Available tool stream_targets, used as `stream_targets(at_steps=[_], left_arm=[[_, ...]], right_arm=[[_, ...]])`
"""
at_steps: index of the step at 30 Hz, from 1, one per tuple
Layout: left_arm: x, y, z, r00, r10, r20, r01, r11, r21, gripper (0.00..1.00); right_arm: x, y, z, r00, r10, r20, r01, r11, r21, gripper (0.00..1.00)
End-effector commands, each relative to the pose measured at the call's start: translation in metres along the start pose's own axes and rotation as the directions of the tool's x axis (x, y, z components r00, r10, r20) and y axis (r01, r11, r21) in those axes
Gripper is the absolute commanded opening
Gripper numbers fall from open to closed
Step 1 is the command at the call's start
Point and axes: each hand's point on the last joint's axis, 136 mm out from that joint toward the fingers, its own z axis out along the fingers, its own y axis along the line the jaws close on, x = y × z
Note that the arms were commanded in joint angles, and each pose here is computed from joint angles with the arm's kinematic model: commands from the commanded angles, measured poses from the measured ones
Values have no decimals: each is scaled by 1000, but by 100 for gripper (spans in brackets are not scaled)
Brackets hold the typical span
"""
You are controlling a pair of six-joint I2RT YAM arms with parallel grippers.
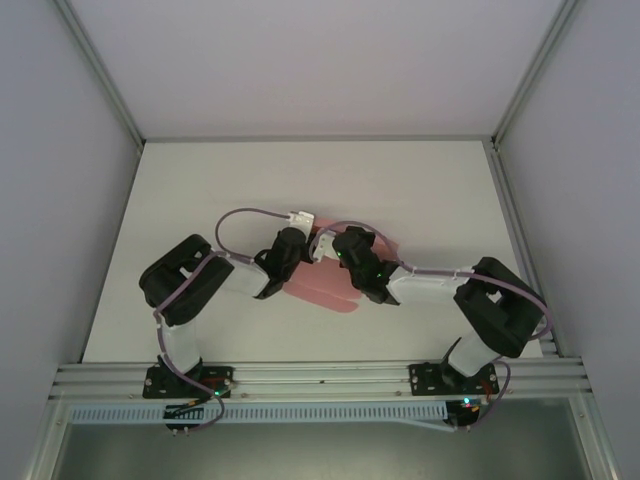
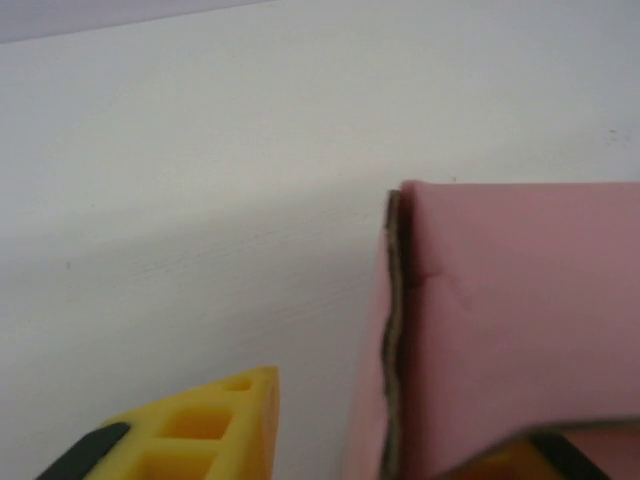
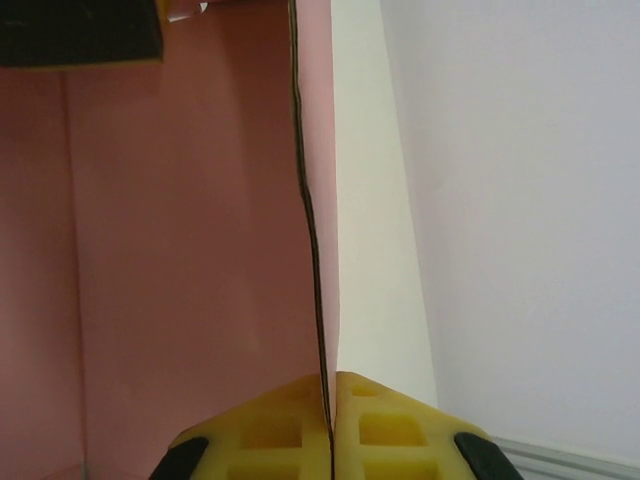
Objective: Assemble paper box
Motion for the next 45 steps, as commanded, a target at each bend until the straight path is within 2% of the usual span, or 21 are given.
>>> stream_targets(at_steps=[1, 2, 4, 6, 7, 10, 11, 12, 13, 15, 19, 20, 23, 29, 37, 40, 45], left_arm=[[28, 38, 3, 997, 51, -63, -58, 993, -99, 17], [27, 34, 3, 996, 66, -52, -69, 995, -72, 14], [26, 26, 2, 995, 86, -41, -87, 996, -17, 11], [24, 17, -1, 995, 99, -23, -98, 995, 32, 8], [23, 15, -3, 995, 98, -15, -97, 994, 48, 5], [20, 6, -6, 994, 109, 10, -109, 989, 104, 3], [19, 1, -8, 992, 121, 18, -123, 983, 135, 3], [18, -3, -10, 992, 123, 27, -125, 980, 155, 2], [17, -5, -11, 992, 123, 32, -127, 977, 170, 0], [15, -11, -12, 990, 131, 43, -137, 969, 206, 0], [15, -25, -14, 987, 153, 54, -162, 946, 280, 0], [13, -27, -15, 987, 148, 60, -159, 945, 287, 0], [11, -28, -15, 987, 145, 73, -161, 943, 290, 0], [12, -32, -12, 986, 155, 58, -166, 937, 307, 0], [12, -32, -13, 987, 152, 51, -160, 938, 308, 9], [12, -31, -14, 987, 152, 47, -159, 938, 308, 13], [12, -34, -17, 988, 152, 29, -153, 931, 331, 18]], right_arm=[[4, 17, -4, 1000, 3, -12, -4, 998, -70, 14], [2, 16, -5, 1000, 20, -3, -20, 997, -77, 17], [-7, 9, -9, 996, 85, 27, -82, 993, -86, 33], [-15, -5, -15, 984, 164, 73, -157, 983, -92, 40], [-20, -12, -21, 974, 202, 102, -191, 976, -108, 42], [-39, -33, -47, 921, 328, 211, -284, 935, -212, 62], [-46, -42, -58, 887, 383, 258, -322, 913, -249, 74], [-52, -50, -68, 857, 423, 295, -345, 896, -281, 91], [-55, -57, -75, 827, 461, 322, -373, 879, -298, 100], [-54, -80, -83, 754, 561, 342, -470, 824, -316, 100], [-40, -107, -71, 616, 742, 265, -632, 666, -397, 100], [-33, -110, -62, 576, 786, 226, -671, 612, -418, 100], [-20, -111, -37, 517, 852, 85, -741, 495, -453, 100], [-30, -75, -4, 545, 834, -81, -727, 423, -541, 100], [-24, -12, 24, 601, 754, -266, -721, 367, -588, 100], [-22, 15, 22, 643, 697, -316, -704, 378, -601, 100], [-14, 38, 20, 692, 643, -330, -687, 444, -575, 100]])
